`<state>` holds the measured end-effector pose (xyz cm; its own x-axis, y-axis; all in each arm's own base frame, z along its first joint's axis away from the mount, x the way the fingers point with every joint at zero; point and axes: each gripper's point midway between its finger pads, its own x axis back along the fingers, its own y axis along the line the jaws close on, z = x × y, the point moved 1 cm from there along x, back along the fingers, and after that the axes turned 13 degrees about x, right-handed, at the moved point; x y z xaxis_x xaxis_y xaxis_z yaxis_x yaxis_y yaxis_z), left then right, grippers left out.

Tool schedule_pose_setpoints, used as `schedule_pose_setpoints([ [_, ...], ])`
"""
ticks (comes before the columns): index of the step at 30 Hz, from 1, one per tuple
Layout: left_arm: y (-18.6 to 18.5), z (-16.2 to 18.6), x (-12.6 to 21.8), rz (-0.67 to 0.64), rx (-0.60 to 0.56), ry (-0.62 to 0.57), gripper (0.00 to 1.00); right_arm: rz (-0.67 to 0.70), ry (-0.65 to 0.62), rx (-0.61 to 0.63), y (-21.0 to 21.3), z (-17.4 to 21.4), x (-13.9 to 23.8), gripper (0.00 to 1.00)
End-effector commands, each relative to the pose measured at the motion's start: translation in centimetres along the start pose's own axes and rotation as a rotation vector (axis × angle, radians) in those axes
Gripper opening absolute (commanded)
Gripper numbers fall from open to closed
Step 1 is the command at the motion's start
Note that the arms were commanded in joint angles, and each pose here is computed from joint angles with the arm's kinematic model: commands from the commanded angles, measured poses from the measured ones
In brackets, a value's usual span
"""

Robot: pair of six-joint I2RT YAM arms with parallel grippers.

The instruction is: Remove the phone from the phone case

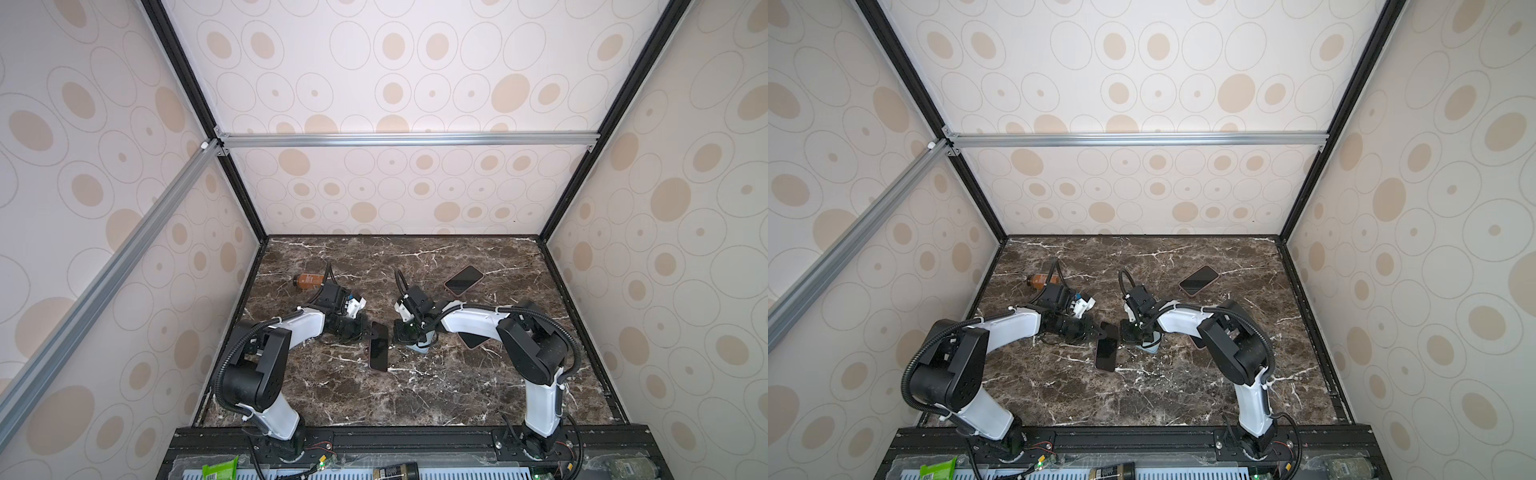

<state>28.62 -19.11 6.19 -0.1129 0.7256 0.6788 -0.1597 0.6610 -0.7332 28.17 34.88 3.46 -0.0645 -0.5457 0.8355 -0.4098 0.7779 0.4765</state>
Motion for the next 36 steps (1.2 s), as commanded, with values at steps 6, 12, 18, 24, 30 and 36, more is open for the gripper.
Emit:
schedule_pose_setpoints([
  [6, -0.4, -0.2, -0.2, 0.023, 0.019, 0.011, 0.1, -0.008, 0.026, -0.029, 0.2, 0.2, -1.0, 0.0],
  [12, 0.4, -0.1, -0.6, 0.01, 0.044, 0.013, 0.22, 0.015, 0.039, -0.035, -0.3, 0.4, -1.4, 0.0],
  [18, 2.2, 0.2, -0.9, -0.056, 0.075, 0.013, 0.35, 0.067, 0.051, -0.048, -1.2, 0.7, -1.5, 0.0],
  [24, 4.1, 0.5, -1.0, -0.128, 0.103, 0.01, 0.49, 0.111, 0.059, -0.048, -2.1, 1.0, -1.4, 0.0],
  [30, 5.3, -0.5, 0.2, -0.232, 0.095, -0.051, 0.61, 0.102, 0.048, -0.023, -1.6, 0.6, -0.8, 0.0],
  [36, 3.0, -3.2, 3.5, -0.301, -0.012, -0.195, 0.76, 0.113, -0.068, 0.055, 0.2, -1.6, 3.5, 0.03],
])
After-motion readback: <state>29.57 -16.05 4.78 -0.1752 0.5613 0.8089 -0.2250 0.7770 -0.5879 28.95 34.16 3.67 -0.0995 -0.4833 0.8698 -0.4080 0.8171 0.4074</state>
